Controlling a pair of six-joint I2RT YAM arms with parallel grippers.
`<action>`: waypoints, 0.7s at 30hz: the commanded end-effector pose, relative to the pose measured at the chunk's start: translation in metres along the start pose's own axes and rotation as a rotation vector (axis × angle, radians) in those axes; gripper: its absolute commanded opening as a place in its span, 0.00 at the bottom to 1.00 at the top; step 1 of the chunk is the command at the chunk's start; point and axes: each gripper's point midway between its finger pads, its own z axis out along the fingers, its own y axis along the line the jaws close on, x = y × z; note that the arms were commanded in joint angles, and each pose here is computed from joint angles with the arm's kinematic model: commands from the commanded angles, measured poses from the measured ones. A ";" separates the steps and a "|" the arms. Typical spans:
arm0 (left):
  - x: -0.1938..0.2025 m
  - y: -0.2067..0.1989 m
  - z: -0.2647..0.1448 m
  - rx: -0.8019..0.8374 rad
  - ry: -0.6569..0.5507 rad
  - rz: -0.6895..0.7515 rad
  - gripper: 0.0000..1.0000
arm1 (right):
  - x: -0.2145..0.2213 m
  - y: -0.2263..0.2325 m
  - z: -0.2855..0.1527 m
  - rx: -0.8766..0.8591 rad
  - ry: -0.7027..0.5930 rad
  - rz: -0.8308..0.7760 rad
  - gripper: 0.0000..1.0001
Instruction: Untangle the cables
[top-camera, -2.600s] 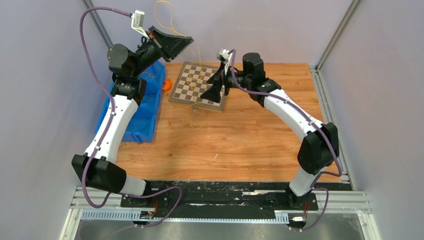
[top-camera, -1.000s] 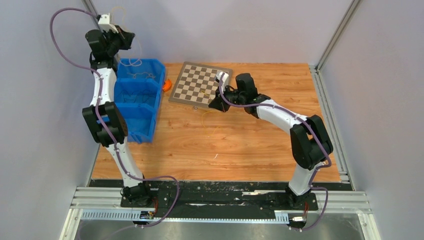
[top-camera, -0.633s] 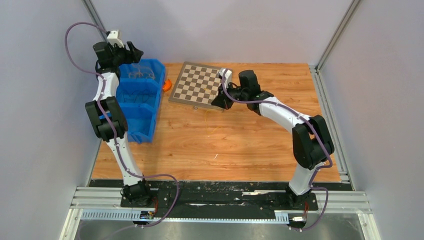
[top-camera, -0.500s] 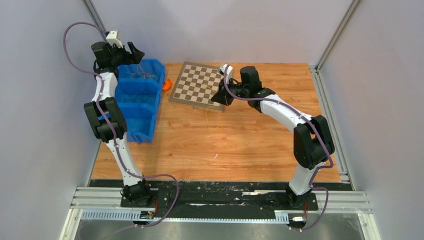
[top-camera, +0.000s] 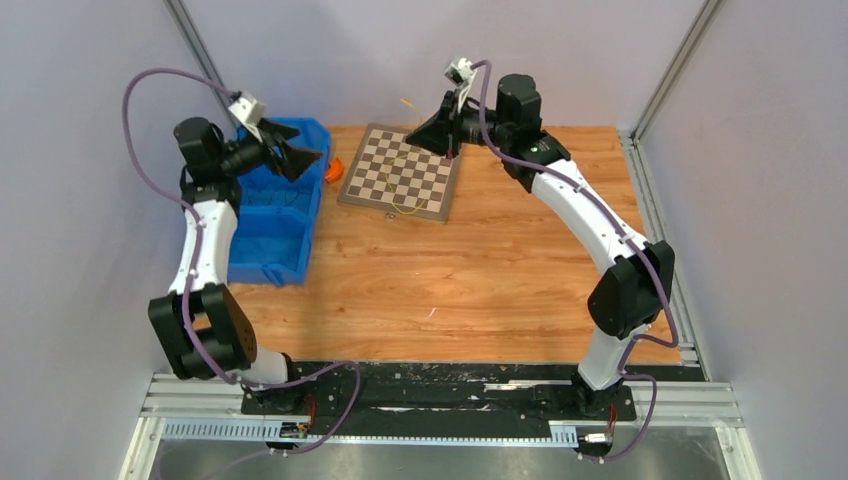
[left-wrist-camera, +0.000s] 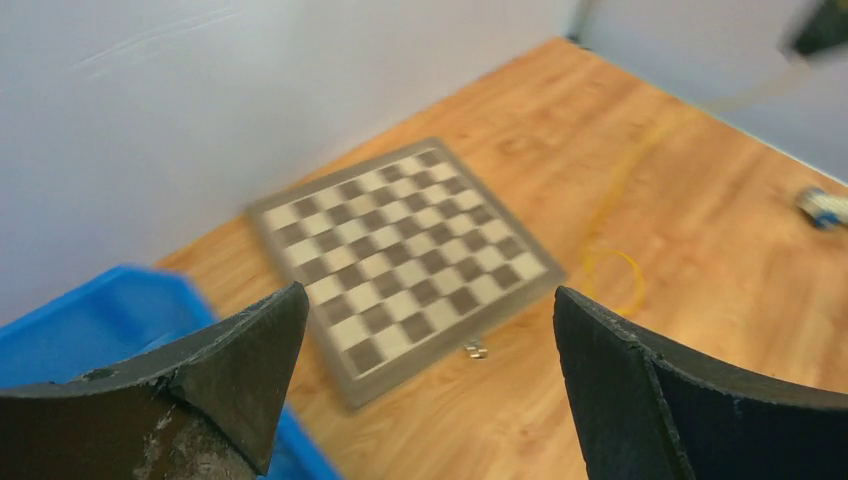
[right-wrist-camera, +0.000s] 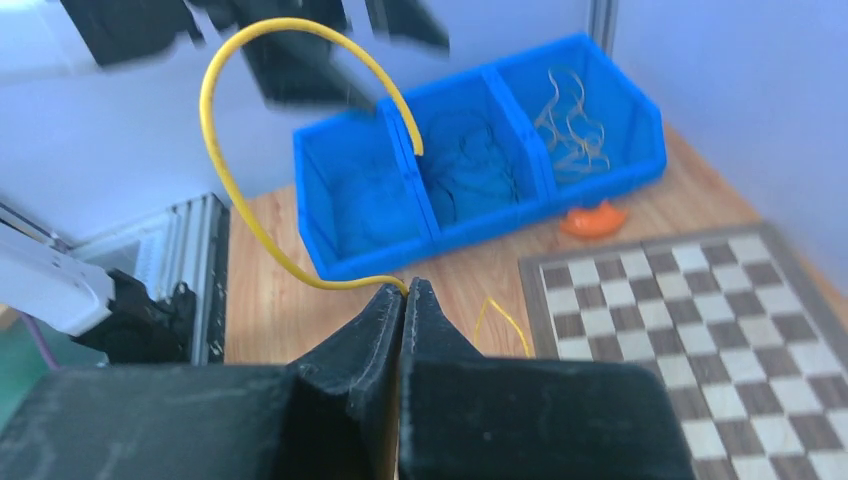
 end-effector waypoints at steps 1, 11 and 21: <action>0.021 -0.074 0.002 0.243 -0.007 0.125 1.00 | -0.066 0.030 -0.006 -0.095 -0.109 -0.016 0.00; 0.021 -0.152 0.039 0.345 -0.019 0.052 0.93 | -0.080 0.043 -0.006 -0.143 -0.127 0.052 0.00; 0.008 -0.178 0.077 0.404 -0.030 0.049 0.86 | -0.070 0.049 -0.005 -0.153 -0.108 0.081 0.00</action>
